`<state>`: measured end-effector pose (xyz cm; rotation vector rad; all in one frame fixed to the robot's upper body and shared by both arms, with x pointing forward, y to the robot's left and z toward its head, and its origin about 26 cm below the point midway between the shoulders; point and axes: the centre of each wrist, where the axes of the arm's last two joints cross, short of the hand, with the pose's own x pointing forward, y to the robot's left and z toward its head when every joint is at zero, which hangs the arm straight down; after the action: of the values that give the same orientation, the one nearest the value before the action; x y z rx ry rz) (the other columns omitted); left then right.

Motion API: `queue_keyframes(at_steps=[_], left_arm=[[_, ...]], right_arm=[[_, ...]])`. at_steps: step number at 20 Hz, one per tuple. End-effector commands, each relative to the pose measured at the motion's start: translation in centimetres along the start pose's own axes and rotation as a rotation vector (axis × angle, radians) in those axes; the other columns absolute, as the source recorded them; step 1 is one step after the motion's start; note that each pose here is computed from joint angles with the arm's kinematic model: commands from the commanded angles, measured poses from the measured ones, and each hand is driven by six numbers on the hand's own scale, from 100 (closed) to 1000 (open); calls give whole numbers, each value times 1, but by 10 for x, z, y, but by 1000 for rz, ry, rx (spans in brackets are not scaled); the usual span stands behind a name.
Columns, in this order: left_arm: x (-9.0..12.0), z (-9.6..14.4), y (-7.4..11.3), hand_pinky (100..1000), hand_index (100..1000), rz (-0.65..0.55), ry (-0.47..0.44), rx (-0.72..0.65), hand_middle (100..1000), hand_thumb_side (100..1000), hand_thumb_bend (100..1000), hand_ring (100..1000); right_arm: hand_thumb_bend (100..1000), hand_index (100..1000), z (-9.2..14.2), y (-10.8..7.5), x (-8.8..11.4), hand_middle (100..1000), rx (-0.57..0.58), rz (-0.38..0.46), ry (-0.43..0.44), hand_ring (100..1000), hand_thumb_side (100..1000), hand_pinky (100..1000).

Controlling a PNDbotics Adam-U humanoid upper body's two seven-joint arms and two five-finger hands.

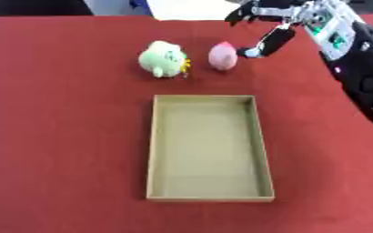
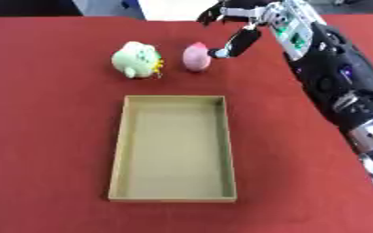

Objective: Pick up objects on the table and place them in the box.

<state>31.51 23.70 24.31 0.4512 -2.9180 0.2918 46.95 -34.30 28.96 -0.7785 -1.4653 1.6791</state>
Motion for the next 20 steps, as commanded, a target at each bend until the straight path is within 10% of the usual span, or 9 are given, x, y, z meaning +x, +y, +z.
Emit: queue_keyframes(at_steps=[1,20], left_arm=[[5,-9,0,769,754,8,-37,-6,608,504,287,672],[6,-12,-4,770,752,19,-46,6,606,515,279,669]], right_arm=[[285,943,11,-16,-3,826,-29,22,16,923,307,850],[285,935,19,-8,-13,790,-1,14,59,916,308,849]])
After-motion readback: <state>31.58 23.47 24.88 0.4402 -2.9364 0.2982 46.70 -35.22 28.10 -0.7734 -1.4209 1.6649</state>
